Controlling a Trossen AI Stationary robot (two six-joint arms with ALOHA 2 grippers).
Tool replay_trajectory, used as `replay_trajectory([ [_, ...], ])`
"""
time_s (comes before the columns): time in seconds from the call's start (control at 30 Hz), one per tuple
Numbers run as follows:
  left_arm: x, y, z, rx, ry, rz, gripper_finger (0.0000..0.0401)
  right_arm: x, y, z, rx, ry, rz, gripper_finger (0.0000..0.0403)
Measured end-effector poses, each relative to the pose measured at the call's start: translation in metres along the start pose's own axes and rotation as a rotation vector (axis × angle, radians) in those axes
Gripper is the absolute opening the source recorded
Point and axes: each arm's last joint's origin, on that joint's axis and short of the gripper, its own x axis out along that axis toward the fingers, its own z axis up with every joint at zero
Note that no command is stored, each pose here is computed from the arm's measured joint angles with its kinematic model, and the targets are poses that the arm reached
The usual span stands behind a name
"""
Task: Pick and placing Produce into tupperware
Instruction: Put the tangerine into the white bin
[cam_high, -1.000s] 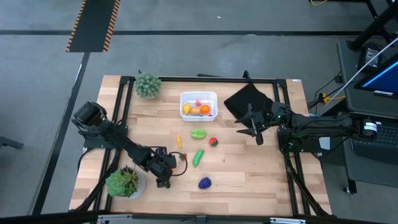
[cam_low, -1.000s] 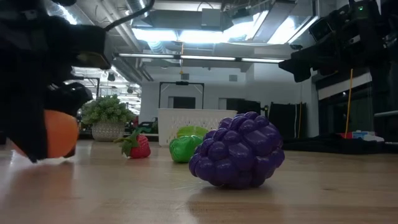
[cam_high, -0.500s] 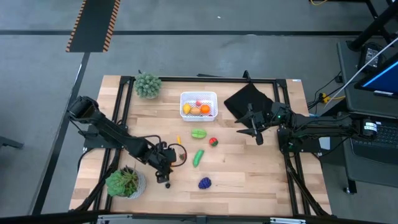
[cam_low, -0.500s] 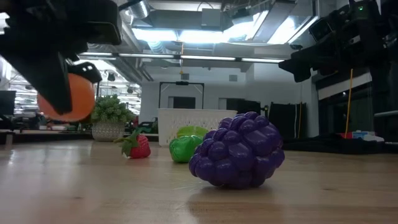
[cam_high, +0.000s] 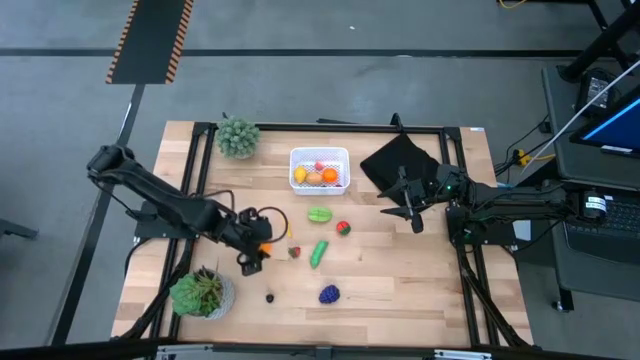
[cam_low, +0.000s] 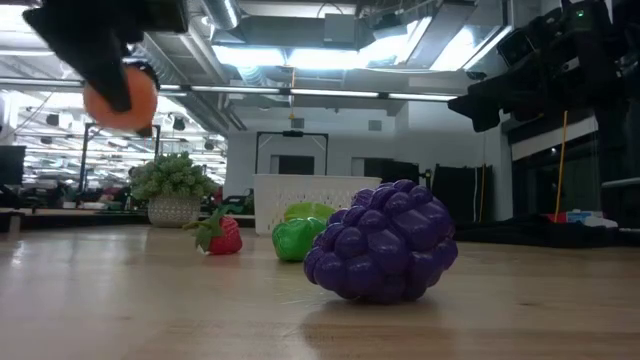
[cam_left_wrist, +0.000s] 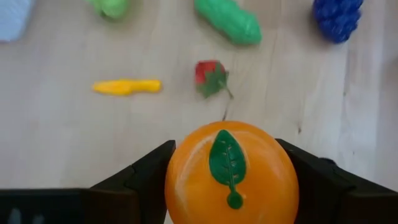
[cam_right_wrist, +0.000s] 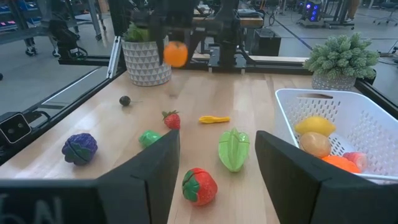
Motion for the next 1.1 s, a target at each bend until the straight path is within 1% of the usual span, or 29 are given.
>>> replay_trajectory([
  [0.1,-0.015,0.005,0.003,0.037,-0.075,0.002,0.0239,0.0,0.0,0.0,-0.001,0.0,0.0,0.0212],
  [0.23,-0.031,0.01,0.007,0.098,-0.188,0.048,0.0239,0.0,0.0,0.0,-0.002,0.0,0.0,0.0212],
  [0.33,-0.036,0.012,0.008,0.134,-0.242,0.091,0.0239,0.0,0.0,0.0,-0.004,0.0,0.0,0.0212],
  [0.43,-0.033,0.014,0.008,0.174,-0.308,0.116,0.0239,0.0,0.0,0.0,-0.018,0.0,0.0,0.0212],
  [0.73,-0.015,0.019,0.004,0.226,-0.513,0.059,0.0239,0.0,0.0,-0.001,-0.018,0.007,0.001,0.0212],
  [0.87,-0.01,0.018,0.003,0.274,-0.616,0.031,0.0239,0.0,0.0,-0.001,-0.017,0.009,0.001,0.0212],
  [0.97,-0.005,0.019,0.0,0.288,-0.706,-0.027,0.0239,0.0,0.0,-0.001,-0.017,0.009,0.001,0.0212],
  [1.1,0.006,0.027,-0.011,0.273,-0.795,-0.105,0.0239,0.0,0.0,-0.001,-0.017,0.008,0.001,0.0212],
])
